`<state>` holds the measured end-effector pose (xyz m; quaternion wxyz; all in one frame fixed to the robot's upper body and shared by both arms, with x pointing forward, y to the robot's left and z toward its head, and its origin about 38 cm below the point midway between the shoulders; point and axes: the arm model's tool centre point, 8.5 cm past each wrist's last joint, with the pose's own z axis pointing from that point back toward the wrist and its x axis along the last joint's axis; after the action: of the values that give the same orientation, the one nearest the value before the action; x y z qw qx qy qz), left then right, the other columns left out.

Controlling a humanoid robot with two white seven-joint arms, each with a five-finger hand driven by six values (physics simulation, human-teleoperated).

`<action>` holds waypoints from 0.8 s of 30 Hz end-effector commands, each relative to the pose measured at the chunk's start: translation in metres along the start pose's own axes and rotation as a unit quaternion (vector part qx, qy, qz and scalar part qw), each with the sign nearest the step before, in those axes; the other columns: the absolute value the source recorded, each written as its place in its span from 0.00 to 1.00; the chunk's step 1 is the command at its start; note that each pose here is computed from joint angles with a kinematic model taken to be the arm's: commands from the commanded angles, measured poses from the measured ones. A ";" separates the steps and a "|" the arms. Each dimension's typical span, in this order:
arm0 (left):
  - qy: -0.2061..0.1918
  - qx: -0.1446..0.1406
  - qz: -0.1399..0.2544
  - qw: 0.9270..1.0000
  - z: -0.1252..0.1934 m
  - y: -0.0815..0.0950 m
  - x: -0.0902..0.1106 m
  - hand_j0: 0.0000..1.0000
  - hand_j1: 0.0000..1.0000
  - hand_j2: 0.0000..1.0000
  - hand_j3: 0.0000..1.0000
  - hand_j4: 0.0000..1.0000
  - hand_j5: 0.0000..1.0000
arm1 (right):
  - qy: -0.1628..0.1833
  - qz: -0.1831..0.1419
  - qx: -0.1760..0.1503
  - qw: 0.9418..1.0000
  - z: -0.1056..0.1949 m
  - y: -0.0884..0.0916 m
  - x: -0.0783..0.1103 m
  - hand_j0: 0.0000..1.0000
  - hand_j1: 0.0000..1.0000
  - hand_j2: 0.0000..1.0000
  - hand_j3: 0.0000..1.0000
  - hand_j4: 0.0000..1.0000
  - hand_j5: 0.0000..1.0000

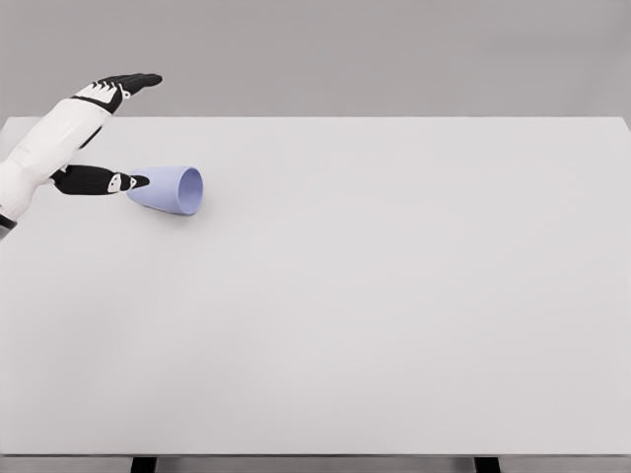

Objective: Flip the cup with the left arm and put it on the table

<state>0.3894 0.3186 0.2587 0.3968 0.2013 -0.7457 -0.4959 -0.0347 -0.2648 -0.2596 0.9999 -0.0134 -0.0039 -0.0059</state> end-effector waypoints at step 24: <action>0.017 -0.071 -0.018 0.997 0.018 -0.021 -0.008 1.00 1.00 1.00 1.00 1.00 1.00 | 0.002 0.000 0.001 1.000 0.000 0.000 -0.001 1.00 1.00 1.00 1.00 1.00 1.00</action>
<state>0.3792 0.3274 0.2369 0.4113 0.1988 -0.7018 -0.5466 -0.0354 -0.2646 -0.2595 0.9999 -0.0130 -0.0030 -0.0061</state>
